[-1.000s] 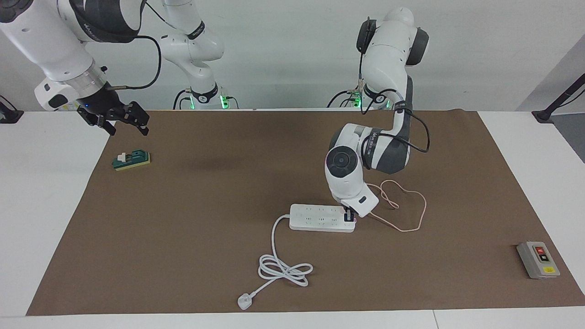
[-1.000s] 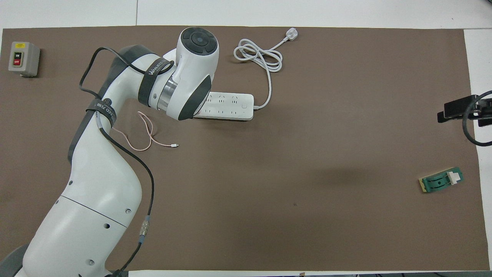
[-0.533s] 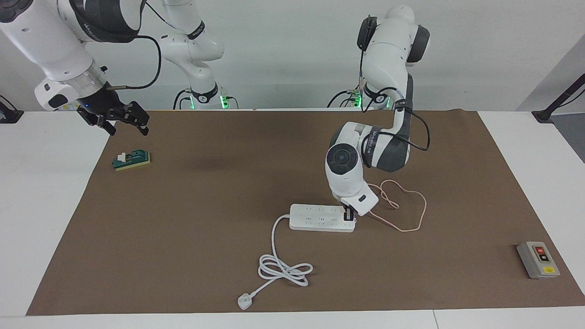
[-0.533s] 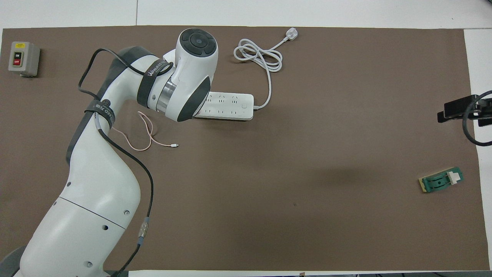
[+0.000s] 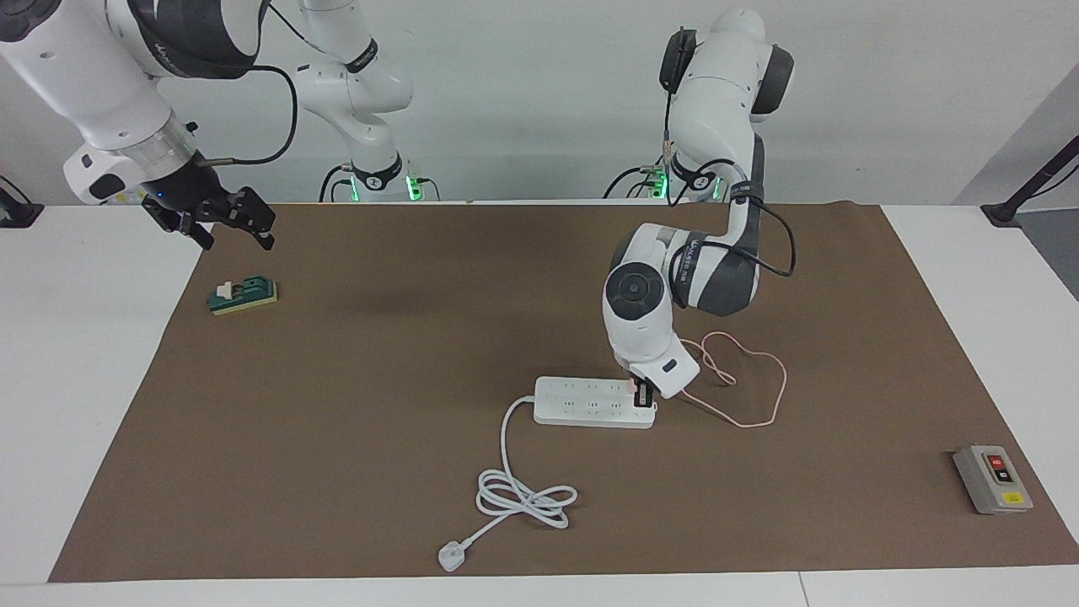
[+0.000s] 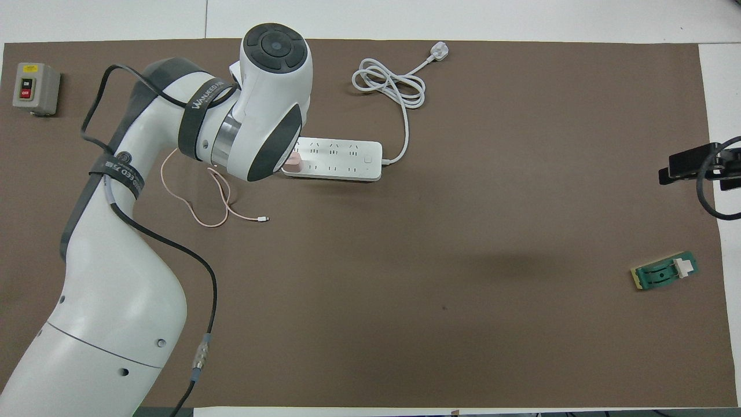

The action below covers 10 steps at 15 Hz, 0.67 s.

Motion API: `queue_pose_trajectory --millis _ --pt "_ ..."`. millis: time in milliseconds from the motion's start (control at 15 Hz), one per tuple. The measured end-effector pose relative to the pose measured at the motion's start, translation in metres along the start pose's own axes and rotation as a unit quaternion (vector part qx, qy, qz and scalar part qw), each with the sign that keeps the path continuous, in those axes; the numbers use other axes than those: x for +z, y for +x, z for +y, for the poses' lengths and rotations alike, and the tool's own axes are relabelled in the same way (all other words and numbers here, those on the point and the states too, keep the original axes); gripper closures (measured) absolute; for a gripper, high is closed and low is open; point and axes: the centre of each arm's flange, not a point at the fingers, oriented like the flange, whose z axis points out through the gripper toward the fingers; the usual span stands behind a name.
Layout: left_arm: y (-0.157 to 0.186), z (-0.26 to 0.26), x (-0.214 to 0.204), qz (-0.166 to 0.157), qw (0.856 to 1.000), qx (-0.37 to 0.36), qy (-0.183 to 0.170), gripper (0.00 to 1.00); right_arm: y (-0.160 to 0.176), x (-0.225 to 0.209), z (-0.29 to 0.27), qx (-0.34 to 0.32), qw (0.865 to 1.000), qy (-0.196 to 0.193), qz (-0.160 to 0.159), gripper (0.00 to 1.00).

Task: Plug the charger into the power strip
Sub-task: 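Open the left gripper and withdraw it from the plugged charger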

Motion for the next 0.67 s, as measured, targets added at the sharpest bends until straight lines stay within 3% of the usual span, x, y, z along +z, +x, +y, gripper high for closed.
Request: queue_pose_trajectory --millis 133,200,667 --pt "0.007 -0.003 -0.012 -0.004 1.0 0.006 -0.002 0.04 0.0 0.0 0.0 0.0 1.0 0.0 0.0 0.0" --pt "0.013 -0.006 -0.019 -0.013 1.0 0.012 -0.001 0.0 0.0 0.0 0.0 0.0 1.0 0.0 0.0 0.0" --pt "0.1 -0.033 -0.098 -0.053 0.989 0.132 -0.033 0.0 0.0 0.0 0.0 0.0 1.0 0.0 0.0 0.0"
